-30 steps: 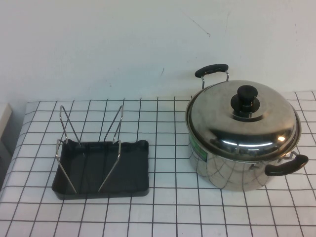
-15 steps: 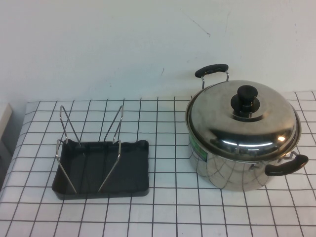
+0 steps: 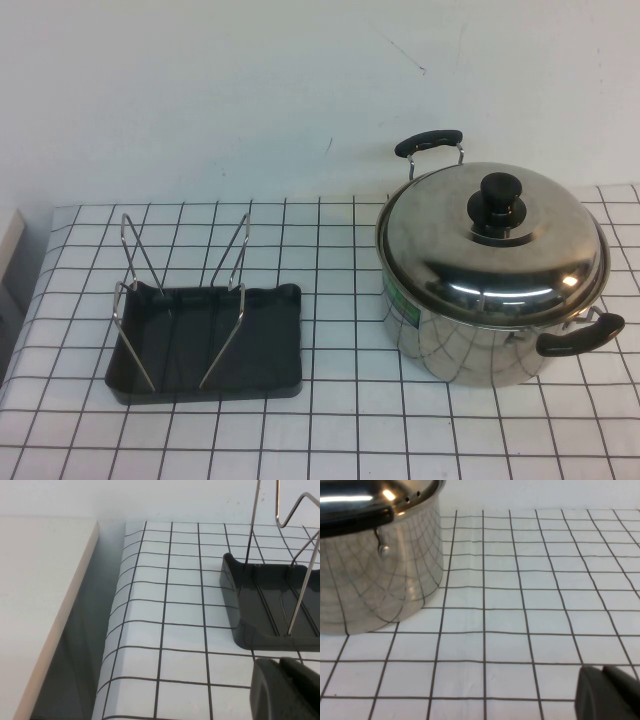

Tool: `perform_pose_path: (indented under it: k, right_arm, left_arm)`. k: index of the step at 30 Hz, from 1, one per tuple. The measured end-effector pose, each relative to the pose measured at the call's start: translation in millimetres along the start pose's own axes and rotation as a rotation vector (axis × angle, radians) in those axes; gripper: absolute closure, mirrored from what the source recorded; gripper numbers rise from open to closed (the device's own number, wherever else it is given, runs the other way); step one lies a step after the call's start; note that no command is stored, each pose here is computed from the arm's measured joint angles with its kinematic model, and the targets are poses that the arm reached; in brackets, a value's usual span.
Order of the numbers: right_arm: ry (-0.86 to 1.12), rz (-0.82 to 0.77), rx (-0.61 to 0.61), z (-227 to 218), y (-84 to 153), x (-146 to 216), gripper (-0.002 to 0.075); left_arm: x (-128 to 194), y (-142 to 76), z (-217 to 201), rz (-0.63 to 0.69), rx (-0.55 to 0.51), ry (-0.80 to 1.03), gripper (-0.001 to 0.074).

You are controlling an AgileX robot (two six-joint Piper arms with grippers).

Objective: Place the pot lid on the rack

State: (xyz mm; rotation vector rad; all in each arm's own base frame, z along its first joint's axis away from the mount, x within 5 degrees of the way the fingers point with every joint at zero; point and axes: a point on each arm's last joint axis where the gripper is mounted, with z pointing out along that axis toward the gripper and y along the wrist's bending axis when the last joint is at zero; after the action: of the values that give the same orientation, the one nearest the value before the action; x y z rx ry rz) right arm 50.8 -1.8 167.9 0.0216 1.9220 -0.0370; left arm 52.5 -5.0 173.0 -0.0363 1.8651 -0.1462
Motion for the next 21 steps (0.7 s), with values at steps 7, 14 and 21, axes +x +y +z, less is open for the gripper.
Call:
perform_pose_path:
  k: [7,14,21]
  right_arm:
    - [-0.007,0.0,0.0,0,0,0,0.0728]
    - [-0.063,-0.042,0.019,0,-2,-5,0.0728]
    - [-0.244,-0.065,0.028,-2,-2,-21,0.0728]
  left_arm:
    - [0,0,0,0.0,0.0,0.0,0.0738]
    - [0,0,0,0.004,-0.001,0.0,0.0738]
    - [-10,-1,0,0.01,0.007,-0.116,0.0738]
